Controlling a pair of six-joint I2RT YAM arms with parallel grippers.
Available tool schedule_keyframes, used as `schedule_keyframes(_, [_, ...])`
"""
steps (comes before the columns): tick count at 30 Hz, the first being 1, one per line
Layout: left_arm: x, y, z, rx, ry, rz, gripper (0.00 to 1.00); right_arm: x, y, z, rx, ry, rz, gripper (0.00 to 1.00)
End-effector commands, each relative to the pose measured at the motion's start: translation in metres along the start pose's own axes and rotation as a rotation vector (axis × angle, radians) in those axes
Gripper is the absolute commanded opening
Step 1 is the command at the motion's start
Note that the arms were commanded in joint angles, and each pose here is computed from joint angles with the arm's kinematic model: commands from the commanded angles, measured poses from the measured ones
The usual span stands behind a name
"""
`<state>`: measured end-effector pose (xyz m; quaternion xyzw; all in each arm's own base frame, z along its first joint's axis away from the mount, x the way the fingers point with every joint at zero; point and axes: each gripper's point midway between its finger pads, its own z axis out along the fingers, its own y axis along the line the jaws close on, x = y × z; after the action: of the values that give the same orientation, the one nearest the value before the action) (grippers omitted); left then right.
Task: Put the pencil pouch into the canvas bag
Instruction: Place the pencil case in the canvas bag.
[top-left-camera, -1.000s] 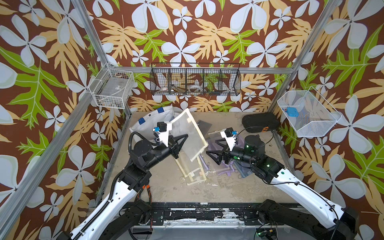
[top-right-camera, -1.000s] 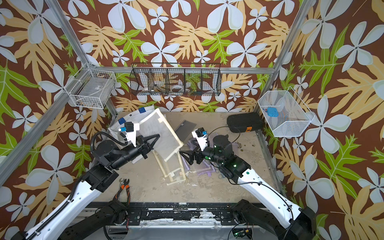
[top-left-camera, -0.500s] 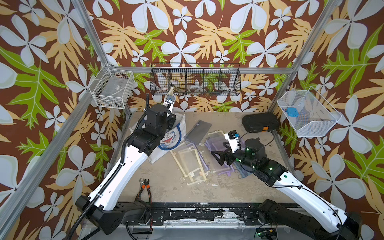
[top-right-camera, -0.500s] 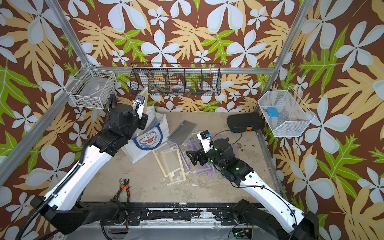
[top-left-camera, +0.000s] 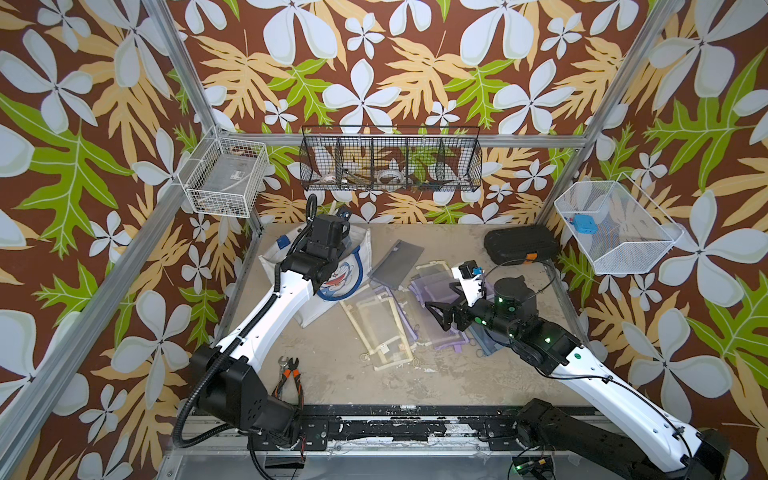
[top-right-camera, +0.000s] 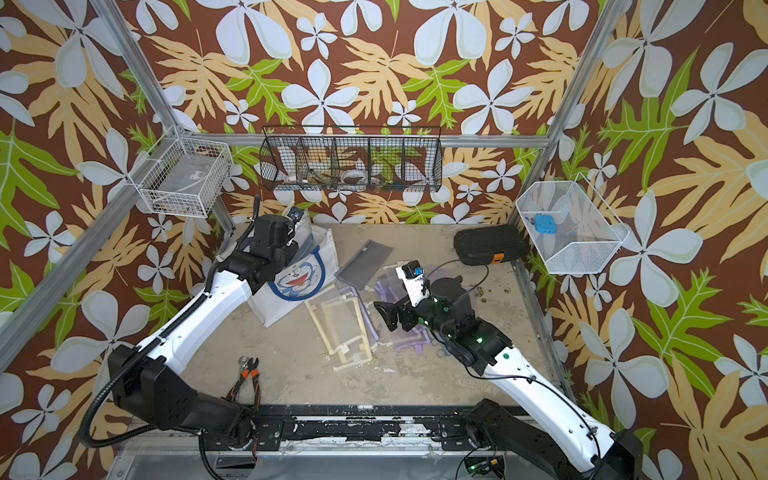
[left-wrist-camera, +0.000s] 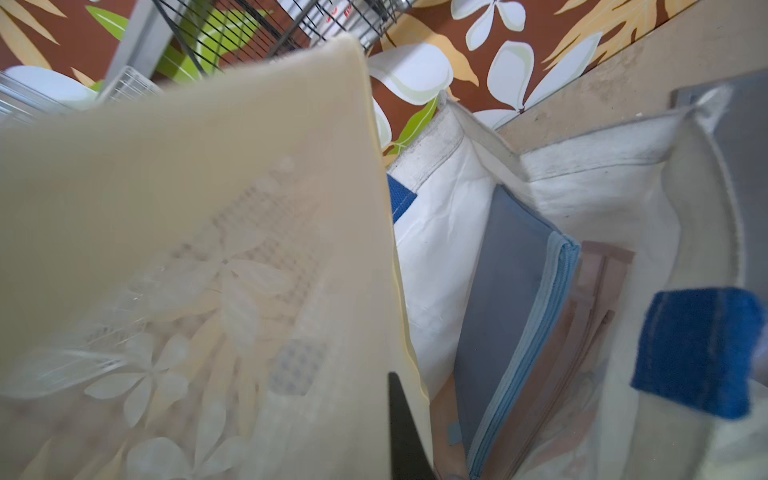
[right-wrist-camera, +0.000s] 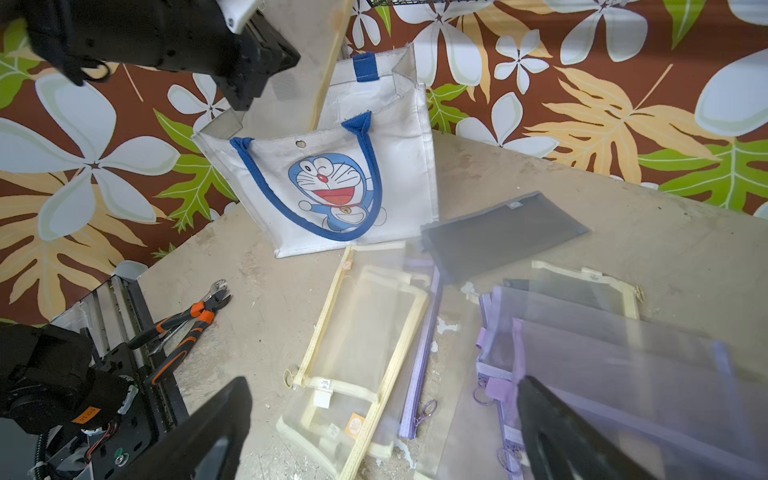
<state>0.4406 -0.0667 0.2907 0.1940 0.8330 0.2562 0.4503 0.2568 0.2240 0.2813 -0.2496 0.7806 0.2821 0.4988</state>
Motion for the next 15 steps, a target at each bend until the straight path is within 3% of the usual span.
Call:
schedule_keyframes(1, [-0.008, -0.007, 0.003, 0.044, -0.018, -0.012, 0.0, -0.003, 0.003, -0.004, -0.012, -0.015, -0.007, 1.0])
schedule_keyframes(9, [0.013, -0.036, 0.017, 0.139, 0.062, -0.046, 0.01, -0.021, 0.012, -0.014, -0.044, -0.058, -0.009, 1.0])
schedule_keyframes(15, [0.036, -0.028, 0.026, 0.041, 0.152, -0.028, 0.0, -0.035, 0.017, -0.018, -0.063, -0.08, -0.015, 1.0])
